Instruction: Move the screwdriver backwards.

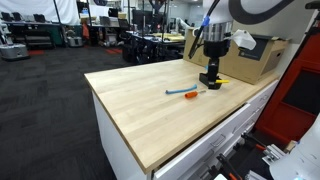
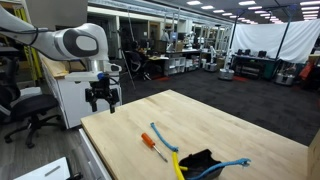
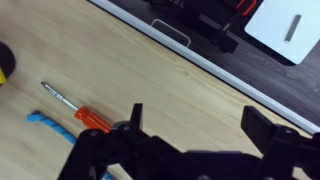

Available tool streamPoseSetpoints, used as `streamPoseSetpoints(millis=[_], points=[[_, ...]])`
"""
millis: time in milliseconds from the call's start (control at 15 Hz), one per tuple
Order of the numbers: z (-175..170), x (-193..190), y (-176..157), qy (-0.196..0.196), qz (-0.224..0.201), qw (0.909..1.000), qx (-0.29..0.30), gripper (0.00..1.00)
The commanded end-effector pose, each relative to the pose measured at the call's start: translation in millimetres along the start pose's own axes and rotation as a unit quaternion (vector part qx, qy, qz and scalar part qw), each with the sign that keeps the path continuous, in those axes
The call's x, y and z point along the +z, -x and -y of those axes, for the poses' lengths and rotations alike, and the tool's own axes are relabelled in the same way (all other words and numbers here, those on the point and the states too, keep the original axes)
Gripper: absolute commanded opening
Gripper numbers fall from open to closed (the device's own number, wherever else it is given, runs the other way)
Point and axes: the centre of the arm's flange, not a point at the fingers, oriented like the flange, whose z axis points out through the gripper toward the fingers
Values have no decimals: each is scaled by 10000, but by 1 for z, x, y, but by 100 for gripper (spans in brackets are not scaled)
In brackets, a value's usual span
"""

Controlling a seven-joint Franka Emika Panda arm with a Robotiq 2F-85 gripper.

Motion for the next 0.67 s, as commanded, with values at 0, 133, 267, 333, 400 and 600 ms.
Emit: streamPoseSetpoints(millis=[0,133,267,333,400,600], points=[[-34,9,-12,176,-117,9950,-977,100],[-49,14,-14,295,-160,9880,-1510,100],[-62,15,-15,352,-256,9782,-2032,100],[-46,11,-6,310,-200,9869,-1568,100],[-50,13,-5,294,-207,9863,-1608,100],[-48,11,-5,309,-221,9867,-1582,100]])
